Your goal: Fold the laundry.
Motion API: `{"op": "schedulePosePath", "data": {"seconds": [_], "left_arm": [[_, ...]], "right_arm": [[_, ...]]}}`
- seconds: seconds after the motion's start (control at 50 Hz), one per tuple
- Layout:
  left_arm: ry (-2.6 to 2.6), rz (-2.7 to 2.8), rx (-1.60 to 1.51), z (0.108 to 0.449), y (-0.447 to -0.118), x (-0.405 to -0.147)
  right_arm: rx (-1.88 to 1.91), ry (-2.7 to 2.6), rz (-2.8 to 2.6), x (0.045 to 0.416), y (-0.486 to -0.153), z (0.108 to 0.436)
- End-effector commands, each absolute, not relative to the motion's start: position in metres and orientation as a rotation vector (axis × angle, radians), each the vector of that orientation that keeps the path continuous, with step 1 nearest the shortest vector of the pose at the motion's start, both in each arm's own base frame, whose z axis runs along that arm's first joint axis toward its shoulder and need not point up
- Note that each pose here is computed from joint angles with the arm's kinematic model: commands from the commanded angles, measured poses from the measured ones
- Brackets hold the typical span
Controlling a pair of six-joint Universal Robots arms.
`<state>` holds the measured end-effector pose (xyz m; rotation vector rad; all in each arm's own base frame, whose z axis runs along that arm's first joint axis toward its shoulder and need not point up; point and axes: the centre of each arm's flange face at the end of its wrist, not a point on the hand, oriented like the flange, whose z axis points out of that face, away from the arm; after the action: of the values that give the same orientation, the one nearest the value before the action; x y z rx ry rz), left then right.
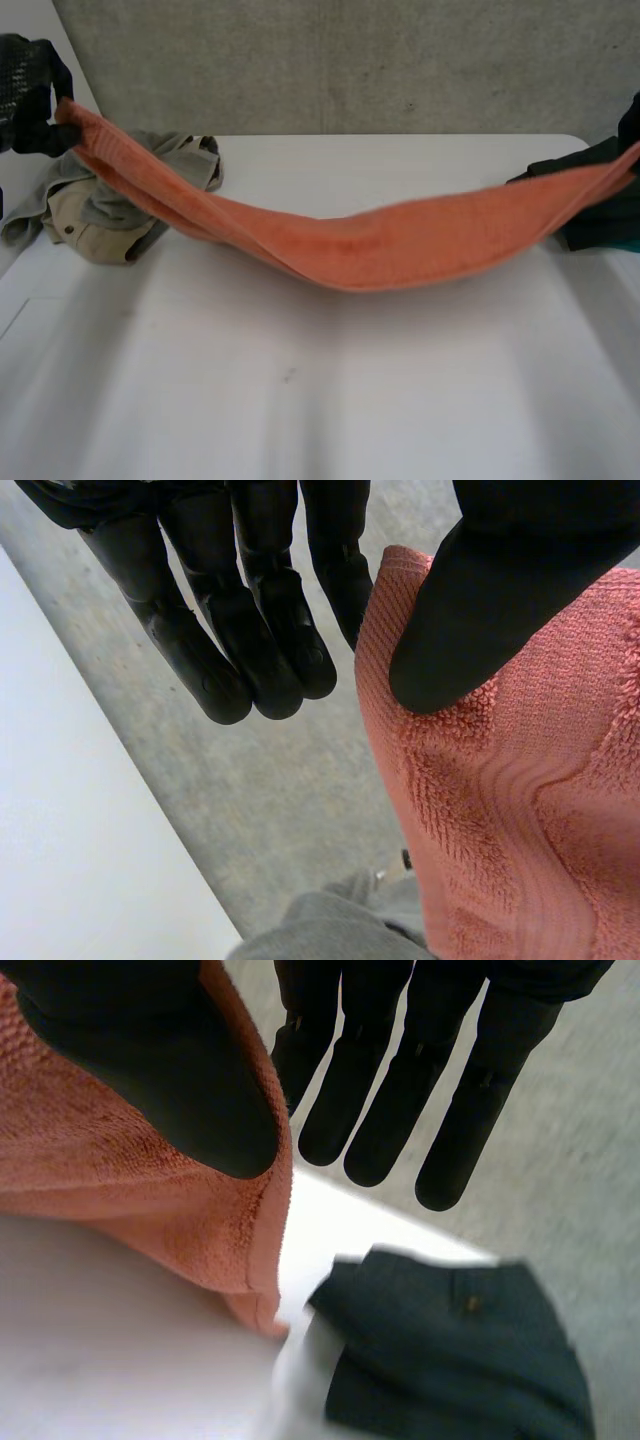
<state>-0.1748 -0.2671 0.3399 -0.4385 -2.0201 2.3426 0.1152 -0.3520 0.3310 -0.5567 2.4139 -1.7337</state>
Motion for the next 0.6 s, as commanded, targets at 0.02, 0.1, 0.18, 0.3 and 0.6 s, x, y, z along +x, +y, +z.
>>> {"op": "schedulePosePath", "data": {"seconds": [0.02,0.1,0.18,0.3,0.6], "left_arm": [[-2.194,2.183,-0.466,0.306,-0.280,-0.171],[-2.340,2.055,-0.555,0.270,-0.300,-0.174],[-2.477,1.957,-0.699,0.233,-0.321,-0.180],[-2.475,2.102,-0.811,0.238,-0.359,-0.201],[-1.211,2.920,0.006,0.431,-0.396,-0.188]], "right_arm": [[-0.705,2.583,-1.617,0.116,-0.355,0.302],[-0.827,2.644,-1.533,0.127,-0.357,0.279],[-0.961,2.669,-1.500,0.139,-0.363,0.261],[-0.953,2.613,-1.798,0.160,-0.397,0.268],[-0.178,1.508,-2.847,0.151,-0.432,0.424]]}}
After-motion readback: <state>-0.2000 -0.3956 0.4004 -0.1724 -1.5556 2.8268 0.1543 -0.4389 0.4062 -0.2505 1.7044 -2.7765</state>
